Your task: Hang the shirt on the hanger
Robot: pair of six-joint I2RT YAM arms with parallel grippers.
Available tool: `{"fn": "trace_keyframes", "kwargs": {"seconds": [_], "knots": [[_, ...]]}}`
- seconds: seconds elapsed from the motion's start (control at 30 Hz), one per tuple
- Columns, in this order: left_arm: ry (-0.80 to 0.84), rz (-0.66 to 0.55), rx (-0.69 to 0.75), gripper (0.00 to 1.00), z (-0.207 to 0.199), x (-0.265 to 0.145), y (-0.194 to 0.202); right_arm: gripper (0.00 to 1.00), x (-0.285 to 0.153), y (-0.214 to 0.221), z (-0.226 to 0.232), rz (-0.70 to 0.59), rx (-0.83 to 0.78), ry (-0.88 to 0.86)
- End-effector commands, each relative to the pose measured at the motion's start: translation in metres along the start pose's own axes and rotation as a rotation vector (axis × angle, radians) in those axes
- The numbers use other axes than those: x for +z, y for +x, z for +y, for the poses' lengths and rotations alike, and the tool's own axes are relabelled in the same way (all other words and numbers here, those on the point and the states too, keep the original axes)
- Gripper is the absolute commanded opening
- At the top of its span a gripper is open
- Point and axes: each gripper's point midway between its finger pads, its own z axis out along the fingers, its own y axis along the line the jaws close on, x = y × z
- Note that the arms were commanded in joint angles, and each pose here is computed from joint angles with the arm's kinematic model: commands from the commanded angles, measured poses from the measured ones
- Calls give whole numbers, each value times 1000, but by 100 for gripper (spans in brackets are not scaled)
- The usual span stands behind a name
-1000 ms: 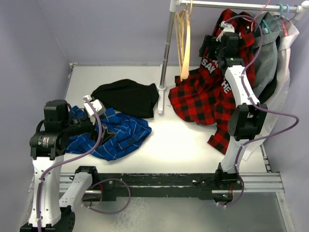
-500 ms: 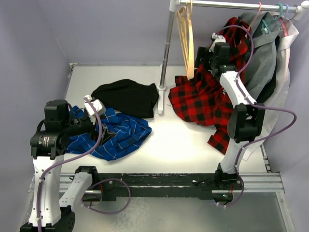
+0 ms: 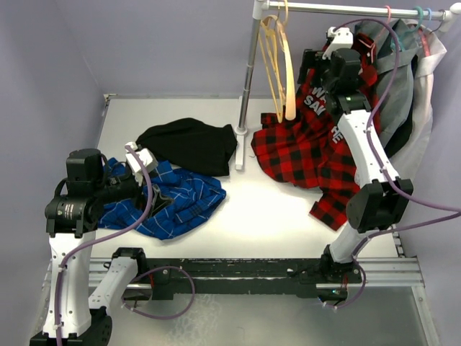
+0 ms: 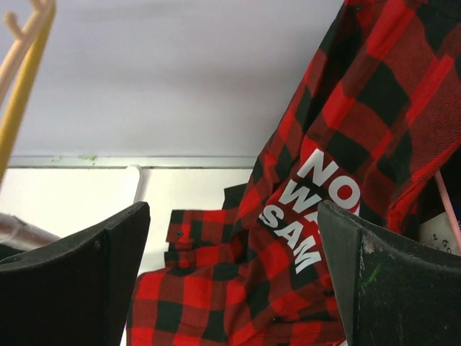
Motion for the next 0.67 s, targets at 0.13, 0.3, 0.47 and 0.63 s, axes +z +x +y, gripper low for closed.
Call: {"fn": "trace_keyframes", "kwargs": {"seconds": [0.13, 0.3, 0.47, 0.63], "knots": [[-1, -42, 32, 99, -1, -2, -10, 100, -69, -9, 39, -49, 68, -182], [-120, -59, -67, 99, 16, -4, -14, 100, -128, 14, 51, -99, 151, -277], [-233, -76, -101, 99, 31, -11, -15, 100, -162, 20, 47, -101, 163, -287], [-365, -88, -110, 99, 54, -17, -11, 100, -207, 10, 57, -145, 221, -383]]}}
